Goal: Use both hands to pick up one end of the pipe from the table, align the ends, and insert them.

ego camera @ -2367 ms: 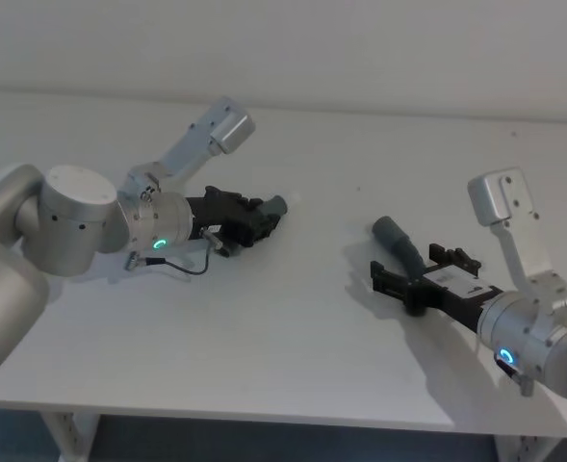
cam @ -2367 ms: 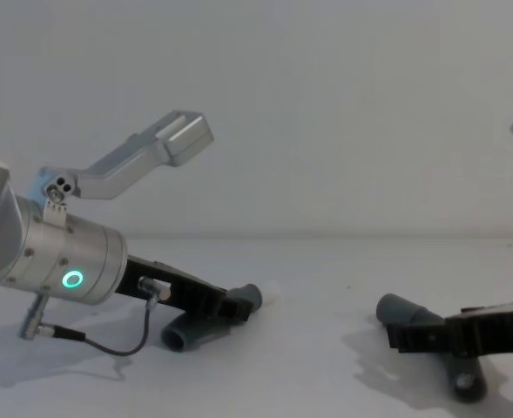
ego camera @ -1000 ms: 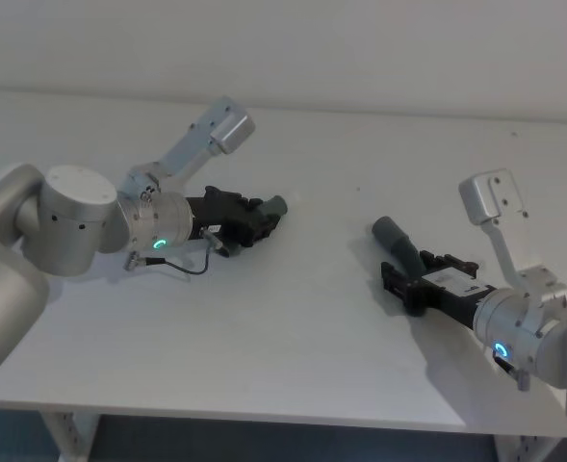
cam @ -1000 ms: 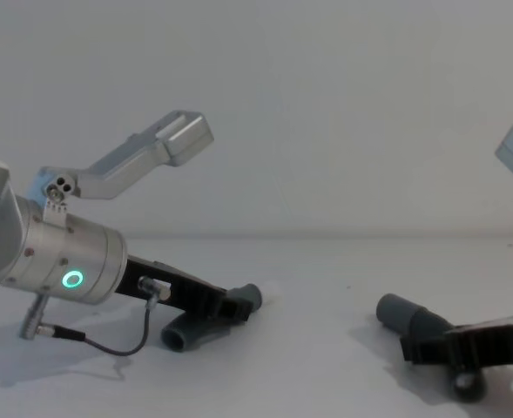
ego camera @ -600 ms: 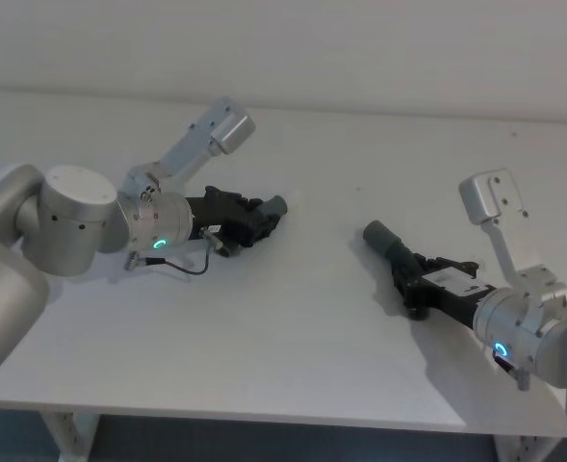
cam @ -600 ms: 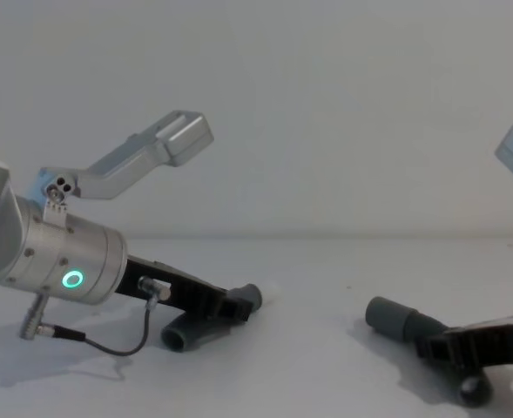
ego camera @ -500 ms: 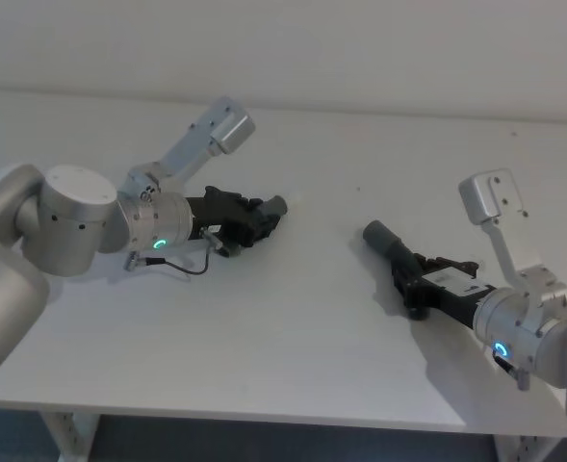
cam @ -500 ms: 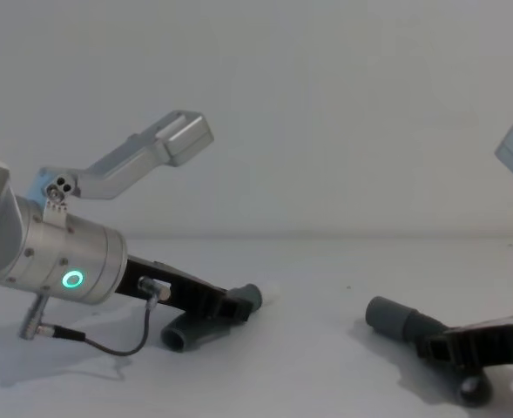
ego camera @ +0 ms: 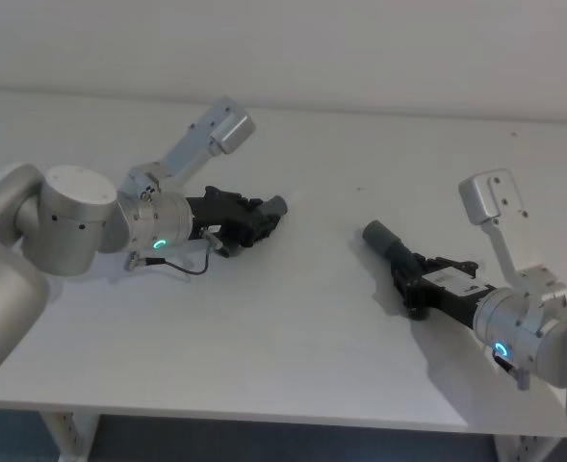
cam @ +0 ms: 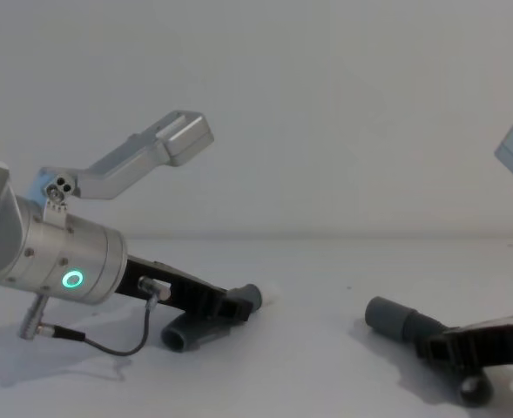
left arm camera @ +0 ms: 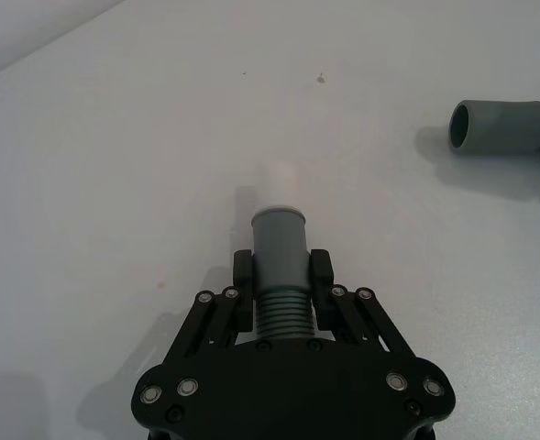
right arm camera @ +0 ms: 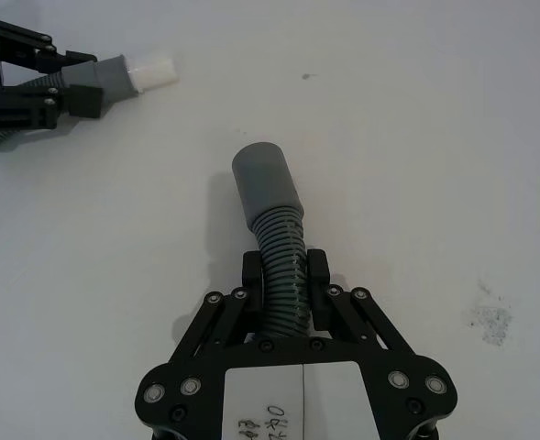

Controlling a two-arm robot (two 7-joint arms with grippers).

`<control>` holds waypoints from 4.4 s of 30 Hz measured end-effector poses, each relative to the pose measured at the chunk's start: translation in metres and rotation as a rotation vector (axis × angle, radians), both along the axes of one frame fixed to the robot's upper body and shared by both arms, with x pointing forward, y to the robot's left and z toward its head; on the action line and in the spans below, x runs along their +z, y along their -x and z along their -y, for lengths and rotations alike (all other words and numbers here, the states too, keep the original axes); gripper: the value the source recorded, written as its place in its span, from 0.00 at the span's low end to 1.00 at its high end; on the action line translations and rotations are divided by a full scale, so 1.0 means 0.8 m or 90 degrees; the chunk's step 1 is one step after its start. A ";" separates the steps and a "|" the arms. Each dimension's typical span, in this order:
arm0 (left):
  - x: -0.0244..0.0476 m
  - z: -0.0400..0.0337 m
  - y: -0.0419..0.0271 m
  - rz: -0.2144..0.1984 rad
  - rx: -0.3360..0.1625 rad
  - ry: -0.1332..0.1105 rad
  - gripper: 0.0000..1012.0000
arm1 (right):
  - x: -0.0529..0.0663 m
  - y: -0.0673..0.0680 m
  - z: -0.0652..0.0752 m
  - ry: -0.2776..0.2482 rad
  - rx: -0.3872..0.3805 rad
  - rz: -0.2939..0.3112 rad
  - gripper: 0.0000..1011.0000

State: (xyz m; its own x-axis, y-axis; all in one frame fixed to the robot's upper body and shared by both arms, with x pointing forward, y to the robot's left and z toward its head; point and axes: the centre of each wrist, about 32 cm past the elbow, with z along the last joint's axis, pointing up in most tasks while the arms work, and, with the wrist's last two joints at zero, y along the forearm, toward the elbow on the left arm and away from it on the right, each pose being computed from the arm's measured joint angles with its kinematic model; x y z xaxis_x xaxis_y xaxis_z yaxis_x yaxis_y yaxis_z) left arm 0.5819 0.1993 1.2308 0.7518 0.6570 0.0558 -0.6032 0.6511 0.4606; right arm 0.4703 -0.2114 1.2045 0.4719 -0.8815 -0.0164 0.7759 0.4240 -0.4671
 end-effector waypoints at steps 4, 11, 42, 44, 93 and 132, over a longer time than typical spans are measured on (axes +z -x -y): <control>0.0009 0.0014 -0.0003 0.001 -0.002 -0.002 0.35 | -0.001 -0.001 0.002 -0.003 0.008 0.005 0.28; 0.0060 0.0084 -0.0002 0.013 -0.012 -0.016 0.35 | 0.000 -0.006 0.011 -0.013 0.037 0.038 0.28; 0.0576 -0.0420 0.0012 0.134 -0.188 -0.072 0.35 | 0.027 -0.046 0.093 -0.046 0.287 0.166 0.28; 0.0593 -0.0451 -0.0005 0.135 -0.200 -0.070 0.35 | 0.028 -0.047 0.096 -0.045 0.298 0.170 0.28; 0.0724 -0.0362 -0.0200 0.100 -0.402 -0.014 0.35 | 0.015 -0.030 0.112 -0.009 0.366 0.201 0.27; 0.0701 -0.0448 -0.0245 0.095 -0.390 -0.037 0.35 | 0.009 -0.038 0.102 0.004 0.350 0.185 0.27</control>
State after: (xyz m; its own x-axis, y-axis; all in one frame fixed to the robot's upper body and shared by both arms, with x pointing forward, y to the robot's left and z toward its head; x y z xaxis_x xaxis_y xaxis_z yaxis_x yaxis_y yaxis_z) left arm 0.6015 0.2351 1.2869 0.9719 0.1031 0.2118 -0.1898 0.8751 0.4452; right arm 0.5007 -0.2928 1.2114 0.8411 -0.5084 0.1848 0.5409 0.7956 -0.2728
